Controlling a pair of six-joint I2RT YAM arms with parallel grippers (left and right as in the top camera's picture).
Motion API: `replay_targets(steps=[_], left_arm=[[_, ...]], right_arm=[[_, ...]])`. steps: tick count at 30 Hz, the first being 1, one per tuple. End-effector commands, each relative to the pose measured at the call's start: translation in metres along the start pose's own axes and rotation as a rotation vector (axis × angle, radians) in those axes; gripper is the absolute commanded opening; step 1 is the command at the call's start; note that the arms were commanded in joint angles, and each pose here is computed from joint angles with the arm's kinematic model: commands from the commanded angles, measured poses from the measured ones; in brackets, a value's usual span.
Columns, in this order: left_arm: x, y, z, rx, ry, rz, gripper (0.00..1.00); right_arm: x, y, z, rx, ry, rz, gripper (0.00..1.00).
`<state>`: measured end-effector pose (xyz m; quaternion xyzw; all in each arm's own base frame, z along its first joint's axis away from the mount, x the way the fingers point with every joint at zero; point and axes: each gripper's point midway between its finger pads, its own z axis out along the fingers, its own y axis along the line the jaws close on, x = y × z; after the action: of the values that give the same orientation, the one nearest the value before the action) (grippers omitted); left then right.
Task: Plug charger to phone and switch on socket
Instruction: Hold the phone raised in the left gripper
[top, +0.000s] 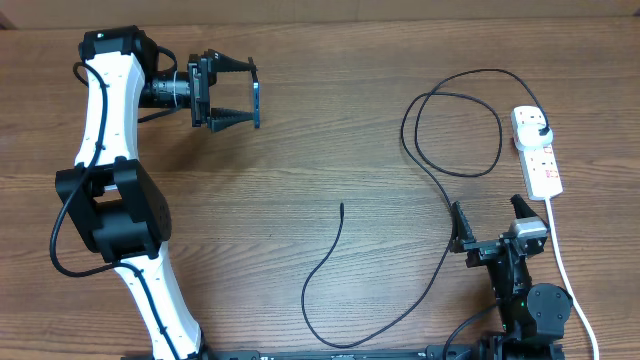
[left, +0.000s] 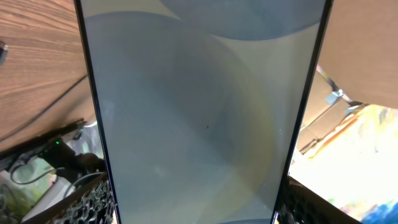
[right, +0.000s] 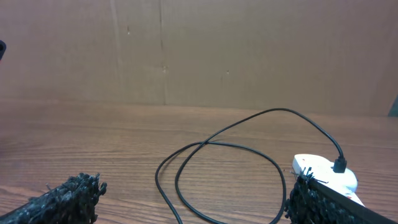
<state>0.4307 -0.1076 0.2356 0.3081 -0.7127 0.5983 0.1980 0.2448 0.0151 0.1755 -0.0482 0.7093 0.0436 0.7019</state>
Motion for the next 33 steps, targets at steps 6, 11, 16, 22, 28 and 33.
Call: replay_targets(steps=[6, 11, 16, 22, 28, 33], left_arm=[[0.002, -0.003, 0.001, -0.021, -0.008, 0.122, 0.04], [-0.004, 0.006, 0.001, -0.079, -0.038, 0.138, 0.04], [-0.005, 0.006, 0.001, -0.078, -0.038, 0.17, 0.04], [-0.005, 0.006, 0.001, -0.078, -0.038, 0.17, 0.04], [-0.005, 0.006, 0.001, -0.078, -0.039, 0.172, 0.04], [-0.005, 0.005, 0.001, -0.078, -0.039, 0.173, 0.04]], right_arm=[[0.001, 0.002, 0.0, -0.011, -0.006, 0.001, 1.0], [0.001, 0.002, 0.0, -0.011, -0.006, 0.001, 1.0], [0.001, 0.002, 0.0, -0.011, -0.006, 0.001, 1.0], [0.001, 0.002, 0.0, -0.011, -0.006, 0.001, 1.0], [0.001, 0.002, 0.0, -0.011, -0.006, 0.001, 1.0], [0.0, 0.002, 0.0, -0.011, -0.01, 0.0, 1.0]])
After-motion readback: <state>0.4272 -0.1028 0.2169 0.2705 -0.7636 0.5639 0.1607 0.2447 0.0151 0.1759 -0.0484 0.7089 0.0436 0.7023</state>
